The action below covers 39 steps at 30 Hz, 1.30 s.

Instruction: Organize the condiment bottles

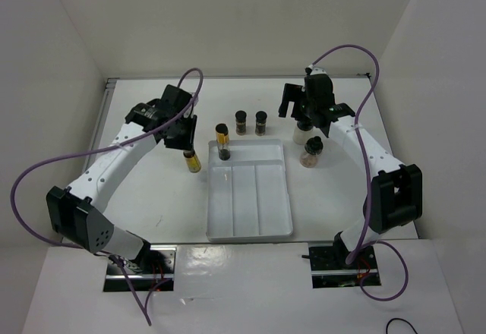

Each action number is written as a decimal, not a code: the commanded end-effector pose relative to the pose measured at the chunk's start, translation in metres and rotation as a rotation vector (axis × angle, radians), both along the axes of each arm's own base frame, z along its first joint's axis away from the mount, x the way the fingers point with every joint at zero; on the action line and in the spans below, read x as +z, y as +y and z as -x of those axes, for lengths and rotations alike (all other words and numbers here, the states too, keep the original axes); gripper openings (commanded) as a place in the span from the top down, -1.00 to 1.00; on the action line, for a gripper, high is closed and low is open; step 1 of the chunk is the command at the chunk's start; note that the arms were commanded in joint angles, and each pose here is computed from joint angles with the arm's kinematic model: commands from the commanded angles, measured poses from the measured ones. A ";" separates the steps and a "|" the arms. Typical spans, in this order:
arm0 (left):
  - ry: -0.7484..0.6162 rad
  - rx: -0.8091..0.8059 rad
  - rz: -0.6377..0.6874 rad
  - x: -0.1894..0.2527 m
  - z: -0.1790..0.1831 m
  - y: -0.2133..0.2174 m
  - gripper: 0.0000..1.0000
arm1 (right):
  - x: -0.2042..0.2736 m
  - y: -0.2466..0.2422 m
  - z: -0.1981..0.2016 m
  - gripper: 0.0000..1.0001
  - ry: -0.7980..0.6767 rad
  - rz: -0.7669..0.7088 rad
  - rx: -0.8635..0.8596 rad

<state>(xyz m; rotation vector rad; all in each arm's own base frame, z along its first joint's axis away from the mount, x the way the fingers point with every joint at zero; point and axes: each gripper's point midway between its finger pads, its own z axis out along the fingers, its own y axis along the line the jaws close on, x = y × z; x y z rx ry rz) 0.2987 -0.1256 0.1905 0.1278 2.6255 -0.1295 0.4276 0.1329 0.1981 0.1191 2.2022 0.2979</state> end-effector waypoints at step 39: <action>-0.082 -0.150 -0.015 -0.030 -0.012 -0.095 0.54 | -0.010 0.056 -0.042 -0.97 -0.027 -0.008 0.164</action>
